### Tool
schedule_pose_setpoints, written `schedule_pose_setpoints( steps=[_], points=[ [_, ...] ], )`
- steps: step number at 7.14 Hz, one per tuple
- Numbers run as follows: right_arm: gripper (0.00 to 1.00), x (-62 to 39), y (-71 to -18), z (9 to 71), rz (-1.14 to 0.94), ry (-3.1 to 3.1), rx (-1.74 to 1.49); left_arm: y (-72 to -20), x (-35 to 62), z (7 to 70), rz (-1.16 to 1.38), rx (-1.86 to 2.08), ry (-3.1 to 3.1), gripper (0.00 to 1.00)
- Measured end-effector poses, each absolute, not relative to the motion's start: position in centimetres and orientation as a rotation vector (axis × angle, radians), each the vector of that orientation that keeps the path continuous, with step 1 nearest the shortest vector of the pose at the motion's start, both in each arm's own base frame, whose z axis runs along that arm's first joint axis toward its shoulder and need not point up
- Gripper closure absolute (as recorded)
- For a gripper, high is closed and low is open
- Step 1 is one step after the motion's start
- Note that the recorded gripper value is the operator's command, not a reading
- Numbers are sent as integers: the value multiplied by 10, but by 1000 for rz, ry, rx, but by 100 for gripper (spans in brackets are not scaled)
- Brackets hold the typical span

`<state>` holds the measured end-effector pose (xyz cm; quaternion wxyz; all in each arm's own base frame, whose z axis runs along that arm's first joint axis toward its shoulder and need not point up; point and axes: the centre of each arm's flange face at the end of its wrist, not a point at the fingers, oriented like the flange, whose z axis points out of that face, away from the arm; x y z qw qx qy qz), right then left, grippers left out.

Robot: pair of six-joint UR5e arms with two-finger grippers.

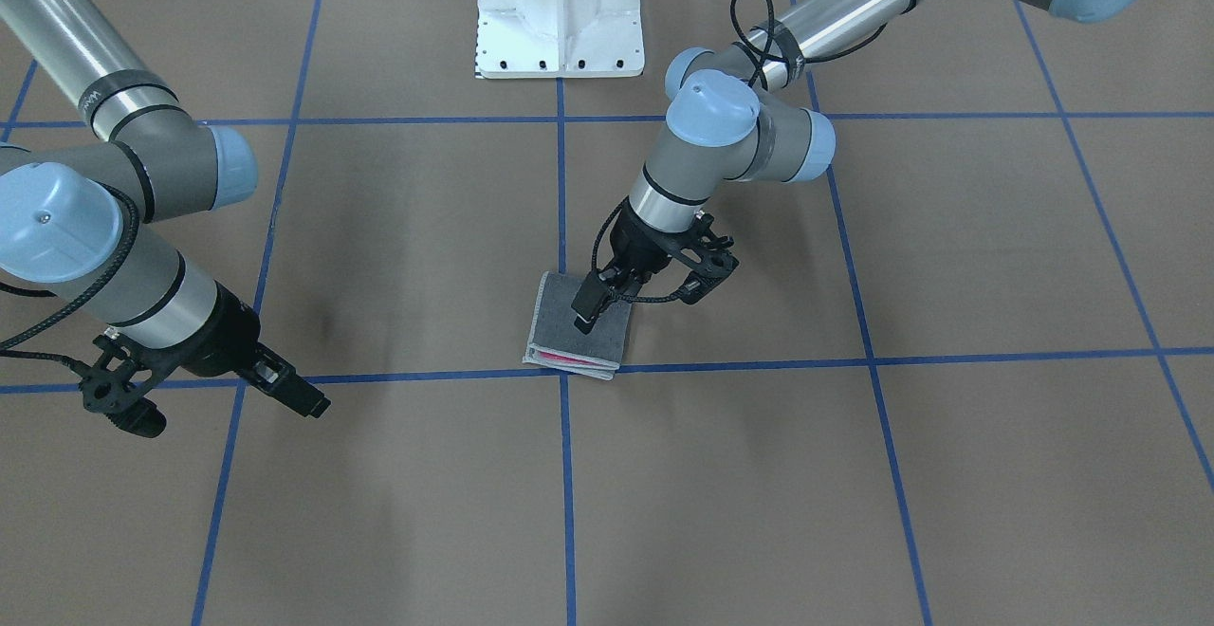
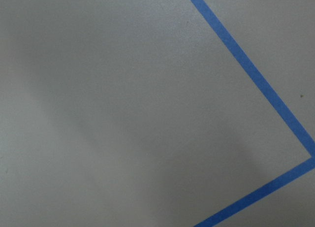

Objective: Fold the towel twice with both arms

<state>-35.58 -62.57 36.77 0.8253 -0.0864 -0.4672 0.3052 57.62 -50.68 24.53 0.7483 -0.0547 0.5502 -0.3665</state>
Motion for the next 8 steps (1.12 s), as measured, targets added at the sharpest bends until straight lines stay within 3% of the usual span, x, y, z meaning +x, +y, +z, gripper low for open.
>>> schedule_pose_setpoints(
  steps=[8],
  points=[
    [0,-358,-626,364,647,-994,-182,-507,578,250,-802,-121,1189,0]
  ],
)
